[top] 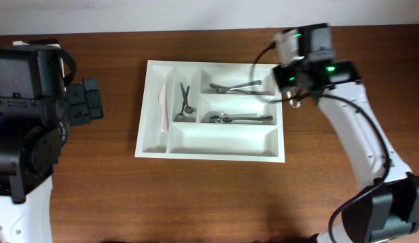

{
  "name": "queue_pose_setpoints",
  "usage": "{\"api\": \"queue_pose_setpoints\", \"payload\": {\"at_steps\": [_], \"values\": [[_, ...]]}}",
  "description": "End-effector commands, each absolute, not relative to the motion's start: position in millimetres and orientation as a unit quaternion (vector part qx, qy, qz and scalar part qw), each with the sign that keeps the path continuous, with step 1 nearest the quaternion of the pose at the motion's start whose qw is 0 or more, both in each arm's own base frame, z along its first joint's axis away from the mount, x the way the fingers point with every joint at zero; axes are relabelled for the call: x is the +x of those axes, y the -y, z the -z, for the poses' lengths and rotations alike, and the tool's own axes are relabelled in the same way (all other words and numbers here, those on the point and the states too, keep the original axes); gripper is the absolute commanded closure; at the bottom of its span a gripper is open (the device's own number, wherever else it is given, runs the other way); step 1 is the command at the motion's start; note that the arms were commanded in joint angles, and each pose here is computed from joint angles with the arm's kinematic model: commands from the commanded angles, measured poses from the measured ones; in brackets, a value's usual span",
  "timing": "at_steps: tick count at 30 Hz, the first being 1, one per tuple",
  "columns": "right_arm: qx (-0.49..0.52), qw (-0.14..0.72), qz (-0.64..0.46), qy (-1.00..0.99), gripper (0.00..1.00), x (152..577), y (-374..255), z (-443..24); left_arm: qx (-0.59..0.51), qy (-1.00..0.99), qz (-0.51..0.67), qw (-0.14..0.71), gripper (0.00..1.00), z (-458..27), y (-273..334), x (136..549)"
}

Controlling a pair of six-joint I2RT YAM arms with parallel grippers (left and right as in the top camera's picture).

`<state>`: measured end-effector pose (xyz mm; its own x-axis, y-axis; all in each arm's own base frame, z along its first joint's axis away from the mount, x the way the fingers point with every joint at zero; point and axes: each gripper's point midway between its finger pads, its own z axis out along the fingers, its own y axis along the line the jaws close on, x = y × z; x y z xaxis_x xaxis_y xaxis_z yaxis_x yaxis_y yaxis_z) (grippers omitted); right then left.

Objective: Pack container
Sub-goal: 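Carry the tongs into the tray's bottom compartment and release them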

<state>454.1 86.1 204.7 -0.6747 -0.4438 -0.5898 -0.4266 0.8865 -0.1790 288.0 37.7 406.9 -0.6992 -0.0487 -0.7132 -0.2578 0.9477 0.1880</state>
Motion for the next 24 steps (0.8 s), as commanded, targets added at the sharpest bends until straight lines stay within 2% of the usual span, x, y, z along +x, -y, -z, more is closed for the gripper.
{"api": "queue_pose_setpoints", "payload": {"at_steps": [1, 7, 18, 24], "values": [[-0.411, 0.324, 0.026, -0.852, 0.96, 440, -134, -210, -0.087, -0.908, -0.145, 0.384, 0.01, -411, -41, 286], [-0.515, 0.288, 0.02, -0.807, 0.96, 411, -181, -194, -0.087, -0.908, -0.145, 0.384, 0.01, -411, -41, 286], [-0.557, 0.164, -0.054, -0.812, 0.96, 372, -209, -121, -0.087, -0.908, -0.145, 0.384, 0.01, -411, -41, 286], [-0.578, 0.142, -0.068, -0.801, 0.96, 357, -227, -108, -0.087, -0.908, -0.145, 0.384, 0.01, -411, -41, 286]]}}
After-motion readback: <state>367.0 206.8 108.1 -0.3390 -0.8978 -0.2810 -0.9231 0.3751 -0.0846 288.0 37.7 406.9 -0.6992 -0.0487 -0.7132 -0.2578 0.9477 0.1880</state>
